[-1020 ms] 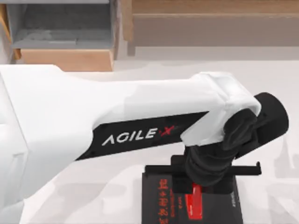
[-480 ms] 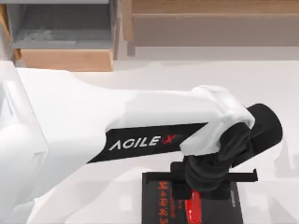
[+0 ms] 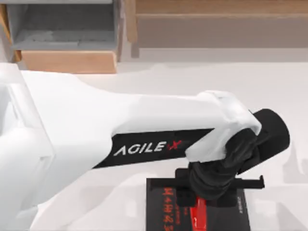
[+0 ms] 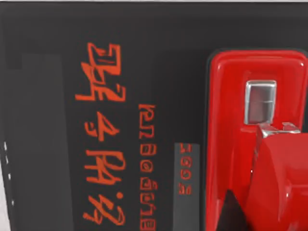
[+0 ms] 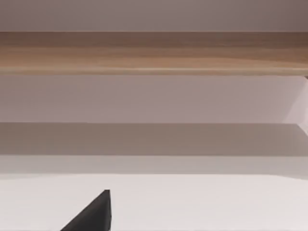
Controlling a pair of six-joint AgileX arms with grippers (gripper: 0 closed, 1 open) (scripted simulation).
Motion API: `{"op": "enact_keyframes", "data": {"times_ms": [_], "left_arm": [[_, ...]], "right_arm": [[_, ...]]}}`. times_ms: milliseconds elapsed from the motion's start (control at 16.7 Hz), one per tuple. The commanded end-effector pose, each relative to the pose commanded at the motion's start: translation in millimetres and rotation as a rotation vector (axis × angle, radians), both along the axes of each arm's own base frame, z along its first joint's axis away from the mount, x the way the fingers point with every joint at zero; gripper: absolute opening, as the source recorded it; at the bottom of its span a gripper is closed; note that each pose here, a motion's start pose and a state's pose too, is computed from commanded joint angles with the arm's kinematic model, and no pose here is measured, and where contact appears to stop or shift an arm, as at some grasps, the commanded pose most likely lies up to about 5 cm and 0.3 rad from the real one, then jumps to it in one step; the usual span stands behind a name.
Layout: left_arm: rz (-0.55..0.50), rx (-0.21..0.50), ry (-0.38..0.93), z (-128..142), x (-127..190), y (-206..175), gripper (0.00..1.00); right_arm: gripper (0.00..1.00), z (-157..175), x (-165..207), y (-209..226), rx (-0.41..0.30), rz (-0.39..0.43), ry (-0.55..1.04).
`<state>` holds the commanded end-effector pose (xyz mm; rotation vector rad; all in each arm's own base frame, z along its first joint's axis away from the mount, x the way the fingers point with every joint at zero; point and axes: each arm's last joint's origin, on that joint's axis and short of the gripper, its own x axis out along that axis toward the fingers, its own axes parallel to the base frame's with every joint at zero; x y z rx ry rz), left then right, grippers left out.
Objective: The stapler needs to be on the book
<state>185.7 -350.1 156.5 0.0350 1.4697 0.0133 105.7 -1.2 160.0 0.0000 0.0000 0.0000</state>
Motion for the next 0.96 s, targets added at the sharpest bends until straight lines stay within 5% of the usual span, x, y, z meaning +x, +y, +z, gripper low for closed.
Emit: {"op": "enact_keyframes", "data": {"times_ms": [600, 960], "left_arm": [[0.0, 0.0, 0.0, 0.0, 0.0, 0.0, 0.98], [0.0, 0.0, 0.0, 0.0, 0.0, 0.0, 1.0]], "right_arm": [[1.0, 0.0, 0.0, 0.0, 0.0, 0.0, 0.0], [1.0, 0.0, 0.0, 0.0, 0.0, 0.0, 0.0]]}}
